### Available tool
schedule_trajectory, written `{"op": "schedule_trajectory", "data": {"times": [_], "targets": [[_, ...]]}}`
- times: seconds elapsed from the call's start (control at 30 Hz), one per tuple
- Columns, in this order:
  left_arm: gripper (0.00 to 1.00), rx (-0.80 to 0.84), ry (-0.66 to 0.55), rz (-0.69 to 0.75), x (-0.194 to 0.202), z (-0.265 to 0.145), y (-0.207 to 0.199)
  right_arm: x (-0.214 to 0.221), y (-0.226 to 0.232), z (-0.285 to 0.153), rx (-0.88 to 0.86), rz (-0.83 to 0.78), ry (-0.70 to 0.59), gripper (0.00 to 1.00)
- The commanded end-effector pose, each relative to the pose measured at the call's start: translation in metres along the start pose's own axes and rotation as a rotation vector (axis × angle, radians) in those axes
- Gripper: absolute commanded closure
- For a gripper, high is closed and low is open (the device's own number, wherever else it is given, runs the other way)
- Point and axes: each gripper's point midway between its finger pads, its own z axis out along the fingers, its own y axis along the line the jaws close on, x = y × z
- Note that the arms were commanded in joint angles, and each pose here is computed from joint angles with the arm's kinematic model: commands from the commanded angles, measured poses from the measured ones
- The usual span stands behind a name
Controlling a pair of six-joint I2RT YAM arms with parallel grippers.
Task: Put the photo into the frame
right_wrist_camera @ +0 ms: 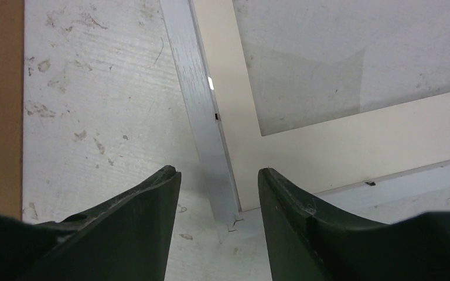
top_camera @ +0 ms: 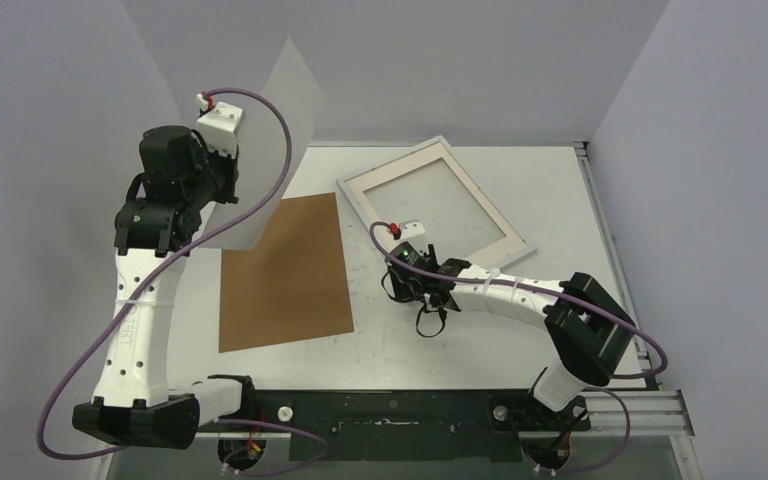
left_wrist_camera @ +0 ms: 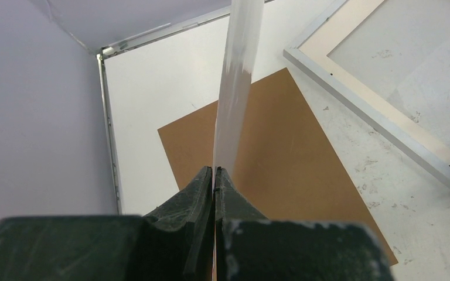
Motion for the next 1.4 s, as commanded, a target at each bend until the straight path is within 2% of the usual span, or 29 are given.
{"op": "schedule_trajectory", "data": {"times": [0.0, 0.07, 0.6, 0.77, 1.13, 1.37], "targets": [[1.0, 0.001, -0.034, -0.003, -0.011, -0.011, 0.001, -0.005, 0.004, 0.009, 0.005, 0.022, -0.038, 0.56], [1.0, -0.001, -0.034, -0.002, -0.011, -0.012, 0.002, 0.001, 0.006, 0.013, 0.005, 0.025, -0.025, 0.65], [1.0, 0.002, -0.046, -0.002, -0.014, -0.02, 0.001, 0.029, 0.008, 0.017, 0.031, 0.008, 0.004, 0.66], [1.0, 0.007, -0.051, -0.008, -0.014, -0.022, 0.0, 0.037, 0.014, 0.013, 0.027, 0.026, 0.001, 0.76], [1.0, -0.006, -0.053, 0.007, -0.011, -0.03, 0.002, 0.02, 0.057, 0.001, -0.025, 0.227, -0.048, 0.76], [1.0, -0.008, -0.059, 0.002, -0.01, -0.039, 0.005, -0.002, 0.113, 0.008, -0.136, 0.304, -0.067, 0.76]]}}
